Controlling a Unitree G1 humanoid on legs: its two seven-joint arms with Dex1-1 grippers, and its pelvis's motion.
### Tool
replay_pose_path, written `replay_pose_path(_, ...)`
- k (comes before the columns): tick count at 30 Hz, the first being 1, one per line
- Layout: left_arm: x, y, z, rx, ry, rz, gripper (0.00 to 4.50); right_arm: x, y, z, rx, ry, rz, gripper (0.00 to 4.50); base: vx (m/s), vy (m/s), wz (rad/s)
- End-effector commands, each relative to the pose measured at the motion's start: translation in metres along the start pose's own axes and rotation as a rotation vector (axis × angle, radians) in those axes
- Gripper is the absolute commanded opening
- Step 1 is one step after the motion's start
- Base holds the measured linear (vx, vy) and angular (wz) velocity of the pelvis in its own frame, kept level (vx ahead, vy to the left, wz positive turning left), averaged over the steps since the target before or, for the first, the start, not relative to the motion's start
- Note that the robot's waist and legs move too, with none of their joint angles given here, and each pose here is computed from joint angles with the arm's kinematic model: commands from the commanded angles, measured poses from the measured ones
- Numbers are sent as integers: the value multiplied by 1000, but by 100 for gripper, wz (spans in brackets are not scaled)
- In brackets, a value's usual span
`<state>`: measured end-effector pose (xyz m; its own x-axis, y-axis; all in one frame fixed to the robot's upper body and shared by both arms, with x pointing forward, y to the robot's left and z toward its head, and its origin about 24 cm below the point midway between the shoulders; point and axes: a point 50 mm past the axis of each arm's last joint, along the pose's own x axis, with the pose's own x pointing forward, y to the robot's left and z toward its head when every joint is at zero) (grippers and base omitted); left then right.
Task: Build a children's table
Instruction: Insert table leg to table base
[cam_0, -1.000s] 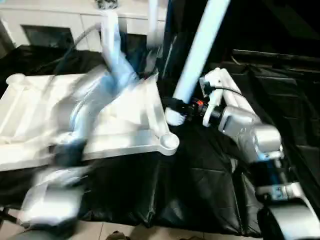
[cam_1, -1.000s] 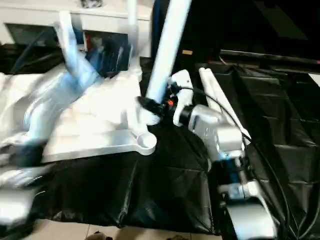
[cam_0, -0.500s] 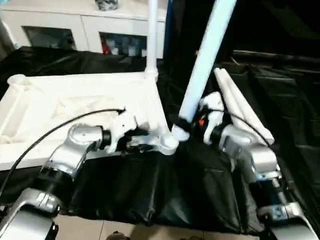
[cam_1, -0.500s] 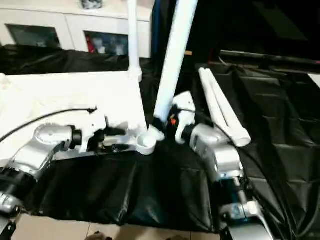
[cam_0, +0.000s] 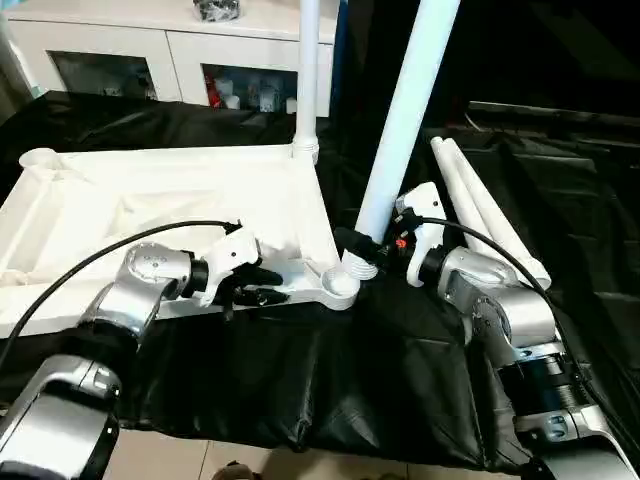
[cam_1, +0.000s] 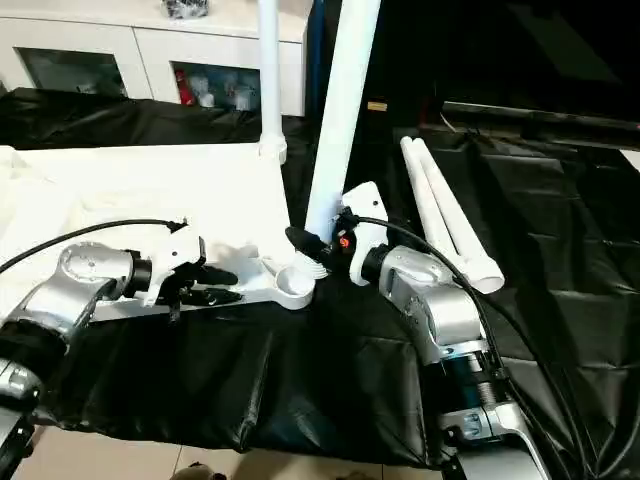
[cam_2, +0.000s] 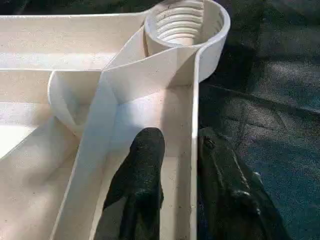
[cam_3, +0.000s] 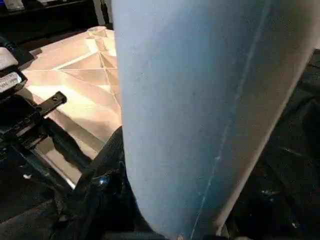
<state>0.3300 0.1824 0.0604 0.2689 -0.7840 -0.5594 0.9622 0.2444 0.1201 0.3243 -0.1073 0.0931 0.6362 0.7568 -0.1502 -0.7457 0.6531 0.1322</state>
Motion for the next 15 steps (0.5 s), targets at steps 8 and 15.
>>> replay_pose_path(8,-4,3,-4,-6,38,-32,47,5,3,4,-3,-3,43,191,0,0,0)
replay_pose_path(15,1,0,5,-9,-18,-79,2,11,3,1,-8,19,63,191,0,0,0)
